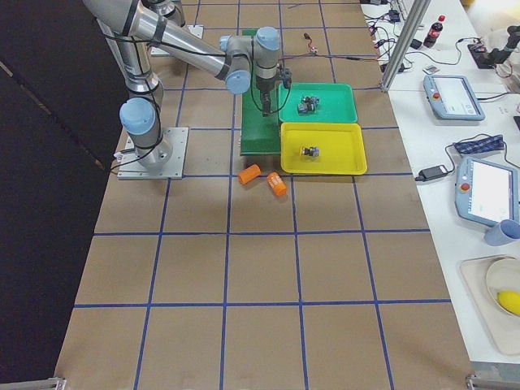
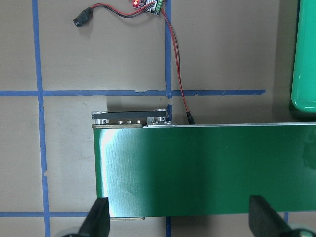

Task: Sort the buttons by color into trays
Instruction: 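Move the right gripper to the conveyor end and grasp the yellow switch, then carry the yellow switch into the yellow tray and release, right gripper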

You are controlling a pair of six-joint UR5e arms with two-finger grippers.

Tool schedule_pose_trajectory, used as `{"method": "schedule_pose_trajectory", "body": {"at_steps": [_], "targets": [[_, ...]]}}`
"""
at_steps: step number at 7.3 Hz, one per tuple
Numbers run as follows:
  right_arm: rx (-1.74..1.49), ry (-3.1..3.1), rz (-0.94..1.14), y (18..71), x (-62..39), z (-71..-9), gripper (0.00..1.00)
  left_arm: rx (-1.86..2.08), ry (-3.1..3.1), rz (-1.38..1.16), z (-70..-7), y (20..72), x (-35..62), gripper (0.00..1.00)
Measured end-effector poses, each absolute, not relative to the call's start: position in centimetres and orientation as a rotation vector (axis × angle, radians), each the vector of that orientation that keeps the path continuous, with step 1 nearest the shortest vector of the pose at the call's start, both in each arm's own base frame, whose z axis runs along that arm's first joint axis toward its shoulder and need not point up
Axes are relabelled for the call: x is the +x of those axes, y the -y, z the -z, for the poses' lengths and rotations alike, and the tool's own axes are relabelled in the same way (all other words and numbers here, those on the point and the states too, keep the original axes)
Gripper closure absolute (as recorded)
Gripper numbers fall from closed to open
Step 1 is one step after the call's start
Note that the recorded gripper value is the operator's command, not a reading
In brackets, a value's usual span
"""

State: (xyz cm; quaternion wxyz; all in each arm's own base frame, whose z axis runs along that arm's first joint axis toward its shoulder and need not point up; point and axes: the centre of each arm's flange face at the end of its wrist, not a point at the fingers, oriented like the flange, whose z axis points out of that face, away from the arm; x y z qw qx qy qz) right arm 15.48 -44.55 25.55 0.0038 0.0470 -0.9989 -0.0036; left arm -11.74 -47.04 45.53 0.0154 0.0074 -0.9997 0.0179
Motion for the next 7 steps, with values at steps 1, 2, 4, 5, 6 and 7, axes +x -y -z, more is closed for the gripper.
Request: {"method": "schedule_pose_trajectory", "body": {"at_steps": [1, 2, 4, 5, 6, 7], "targets": [[0.142, 3.134, 0.002, 44.4, 15.7, -25.7, 0.00, 0.023, 3.110, -0.051, -45.4, 46.9, -11.8, 0.00], [0.117, 3.154, -0.010, 44.3, 16.3, -26.1, 0.00, 0.022, 3.109, -0.042, -45.0, 46.6, -11.8, 0.00], [0.032, 3.207, -0.031, 43.6, 18.7, -26.8, 0.00, 0.022, 3.112, -0.031, -44.5, 46.3, -11.7, 0.00], [0.007, 3.216, -0.036, 42.9, 20.5, -26.9, 0.00, 0.020, 3.113, -0.034, -44.4, 46.3, -11.6, 0.00], [-0.025, 3.220, -0.044, 42.2, 22.2, -27.0, 0.00, 0.018, 3.108, -0.035, -44.4, 46.2, -11.6, 0.00], [-0.041, 3.221, -0.051, 41.6, 23.5, -27.0, 0.00, 0.017, 3.105, -0.033, -44.4, 46.2, -11.5, 0.00]]}}
